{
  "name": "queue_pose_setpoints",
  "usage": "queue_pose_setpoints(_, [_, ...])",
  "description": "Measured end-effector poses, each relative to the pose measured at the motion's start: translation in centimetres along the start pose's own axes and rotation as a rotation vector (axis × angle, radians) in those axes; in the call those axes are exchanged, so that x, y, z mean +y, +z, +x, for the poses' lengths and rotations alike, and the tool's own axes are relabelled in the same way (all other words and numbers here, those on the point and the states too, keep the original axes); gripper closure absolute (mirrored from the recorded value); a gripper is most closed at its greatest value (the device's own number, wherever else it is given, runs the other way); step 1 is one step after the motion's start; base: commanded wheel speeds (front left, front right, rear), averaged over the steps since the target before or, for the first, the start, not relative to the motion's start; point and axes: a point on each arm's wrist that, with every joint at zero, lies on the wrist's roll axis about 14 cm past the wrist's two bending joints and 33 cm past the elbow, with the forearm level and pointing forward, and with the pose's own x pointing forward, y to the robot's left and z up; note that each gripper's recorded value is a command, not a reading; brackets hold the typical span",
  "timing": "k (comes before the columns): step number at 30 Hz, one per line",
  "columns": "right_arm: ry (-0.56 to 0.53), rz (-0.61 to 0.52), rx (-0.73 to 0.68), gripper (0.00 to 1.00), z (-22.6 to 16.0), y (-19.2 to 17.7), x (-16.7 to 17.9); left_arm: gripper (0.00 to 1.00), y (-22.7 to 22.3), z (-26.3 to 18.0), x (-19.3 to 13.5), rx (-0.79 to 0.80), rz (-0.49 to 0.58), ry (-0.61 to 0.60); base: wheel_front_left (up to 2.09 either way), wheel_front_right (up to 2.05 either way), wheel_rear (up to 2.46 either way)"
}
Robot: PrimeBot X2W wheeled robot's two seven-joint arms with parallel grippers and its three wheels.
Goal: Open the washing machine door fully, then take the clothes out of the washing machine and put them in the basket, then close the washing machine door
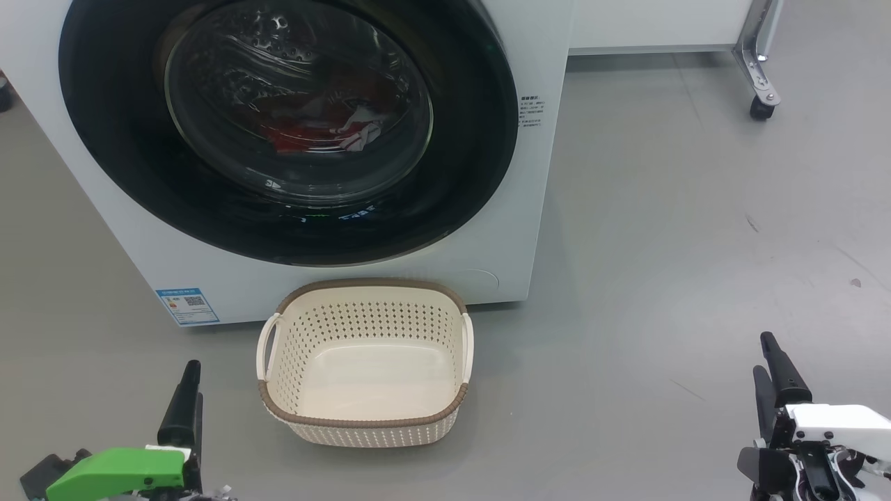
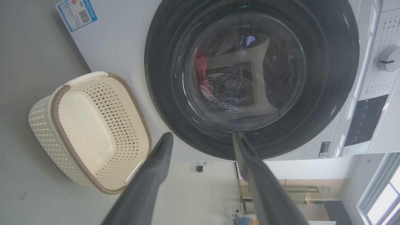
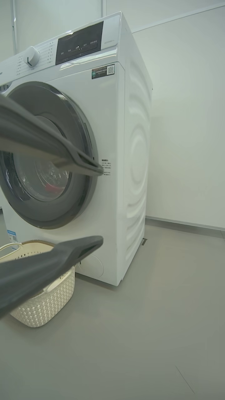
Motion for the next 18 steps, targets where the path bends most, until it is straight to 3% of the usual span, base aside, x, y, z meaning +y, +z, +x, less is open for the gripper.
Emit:
queue_pose_setpoints(7, [0.004,-0.075,-0.011,0.00,0.04,0.37,0.18,0.00,-0.27,0.23,-0.40,-0.009,0.026,-0.011,0.00,0.00,0.00])
queue_pose_setpoints(18, [0.009,-0.265,-0.015,0.00,0.08,0.85,0.36,0.00,-0.23,0.54,-1.01,-0.010,0.199,-0.029,0.00,0.00,0.00])
